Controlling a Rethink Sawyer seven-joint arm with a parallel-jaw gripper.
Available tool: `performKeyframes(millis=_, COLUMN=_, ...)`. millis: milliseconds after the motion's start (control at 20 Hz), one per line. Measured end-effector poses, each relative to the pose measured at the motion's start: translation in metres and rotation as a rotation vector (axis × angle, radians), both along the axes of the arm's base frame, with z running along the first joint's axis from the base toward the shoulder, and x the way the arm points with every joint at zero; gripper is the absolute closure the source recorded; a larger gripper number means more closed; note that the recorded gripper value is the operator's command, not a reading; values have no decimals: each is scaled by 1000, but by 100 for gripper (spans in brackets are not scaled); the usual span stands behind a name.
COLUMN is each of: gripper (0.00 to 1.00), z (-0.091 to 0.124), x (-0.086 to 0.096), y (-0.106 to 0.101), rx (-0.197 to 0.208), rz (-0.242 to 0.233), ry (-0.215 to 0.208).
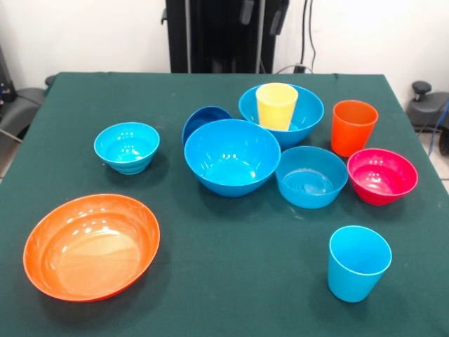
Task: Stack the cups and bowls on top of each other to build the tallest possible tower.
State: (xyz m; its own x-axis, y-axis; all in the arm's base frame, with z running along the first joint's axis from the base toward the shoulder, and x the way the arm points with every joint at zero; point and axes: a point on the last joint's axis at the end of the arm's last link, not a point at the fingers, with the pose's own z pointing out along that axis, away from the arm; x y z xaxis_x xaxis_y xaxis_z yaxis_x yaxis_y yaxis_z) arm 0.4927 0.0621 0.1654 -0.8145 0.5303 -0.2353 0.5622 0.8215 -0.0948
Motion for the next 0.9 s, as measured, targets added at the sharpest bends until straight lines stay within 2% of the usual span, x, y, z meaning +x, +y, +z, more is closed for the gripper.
performKeyframes(millis=400, gripper=0, z=-16, x=35, y=-26, rx=-72, rz=-3, ry=-16)
performKeyframes(millis=650, gripper=0, z=-26, x=54, y=-26, rx=-112, rz=24, ry=-21)
performKeyframes(millis=750, gripper=0, z=-32, x=67, y=-24, rx=-134, rz=41, ry=-28)
performKeyframes(millis=900, gripper=0, z=-38, x=81, y=-22, rx=-147, rz=50, ry=-38)
